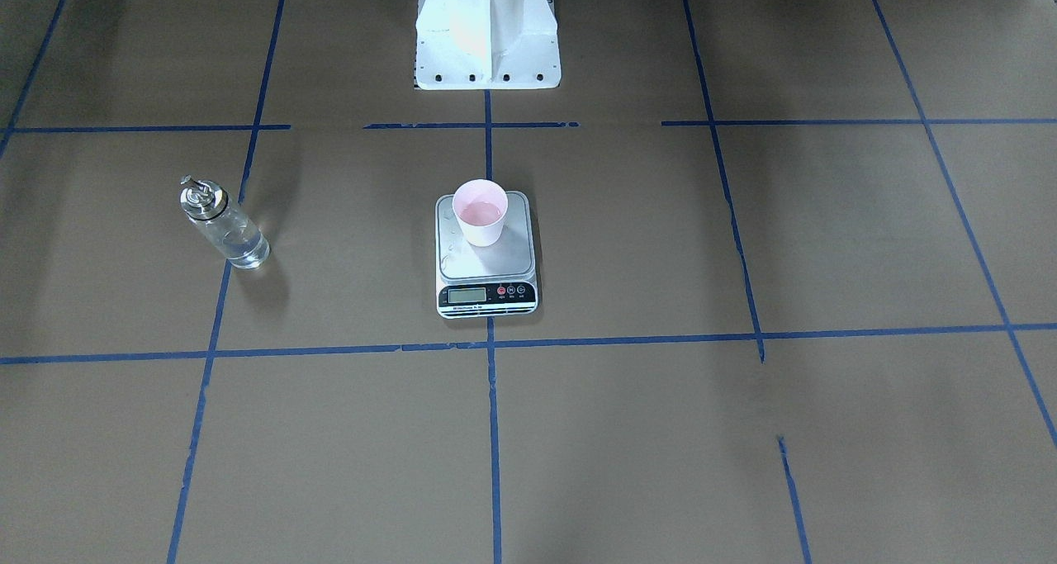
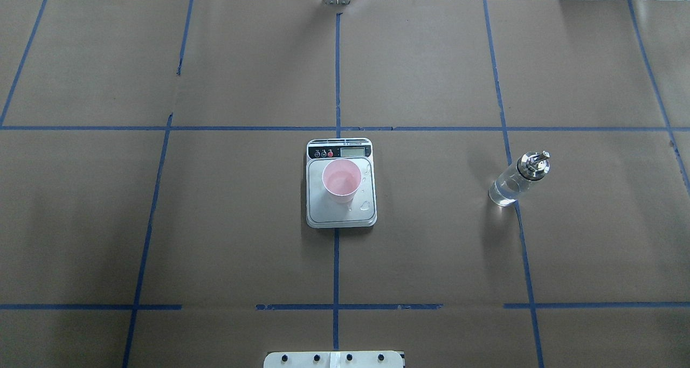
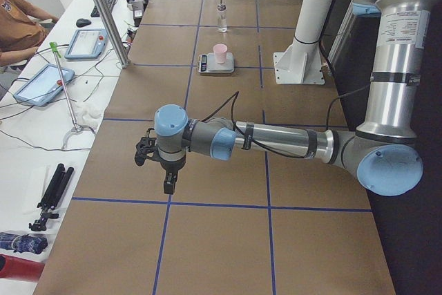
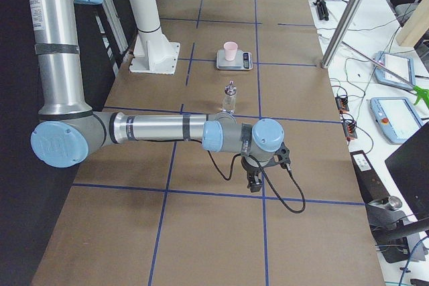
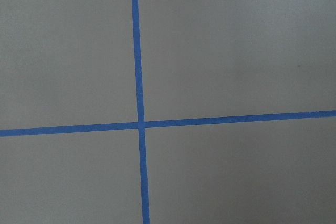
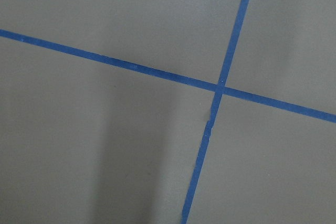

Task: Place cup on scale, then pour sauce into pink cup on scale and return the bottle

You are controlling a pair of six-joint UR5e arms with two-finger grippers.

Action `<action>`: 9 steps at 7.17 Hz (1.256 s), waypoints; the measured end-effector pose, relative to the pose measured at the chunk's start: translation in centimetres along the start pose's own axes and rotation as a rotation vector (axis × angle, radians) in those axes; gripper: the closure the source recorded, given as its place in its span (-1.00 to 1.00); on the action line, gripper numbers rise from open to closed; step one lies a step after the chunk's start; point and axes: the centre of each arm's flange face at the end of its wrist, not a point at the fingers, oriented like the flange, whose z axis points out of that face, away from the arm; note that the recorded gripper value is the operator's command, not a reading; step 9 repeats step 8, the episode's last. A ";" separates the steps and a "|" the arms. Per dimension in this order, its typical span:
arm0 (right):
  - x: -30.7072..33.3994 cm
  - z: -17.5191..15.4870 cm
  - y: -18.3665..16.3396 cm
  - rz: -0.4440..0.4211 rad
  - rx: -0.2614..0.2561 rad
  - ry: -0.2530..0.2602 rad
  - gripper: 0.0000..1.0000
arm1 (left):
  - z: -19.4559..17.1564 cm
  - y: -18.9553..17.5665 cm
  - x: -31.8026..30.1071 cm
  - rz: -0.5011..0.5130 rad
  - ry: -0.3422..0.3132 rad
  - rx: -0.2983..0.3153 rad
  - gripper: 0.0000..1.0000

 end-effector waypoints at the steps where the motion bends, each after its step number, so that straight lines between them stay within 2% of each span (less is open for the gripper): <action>1: 0.0 0.1 0.1 0.001 0.000 -0.003 -1.00 | 0.2 0.2 -0.3 -0.018 -0.004 -0.023 -1.00; 4: 0.1 0.2 0.2 0.004 -0.001 -0.007 -1.00 | -0.6 0.7 0.3 -0.073 -0.020 -0.089 -1.00; 9: -0.1 0.6 0.2 0.006 -0.005 -0.028 -1.00 | -1.3 0.8 1.2 -0.072 -0.012 -0.089 -1.00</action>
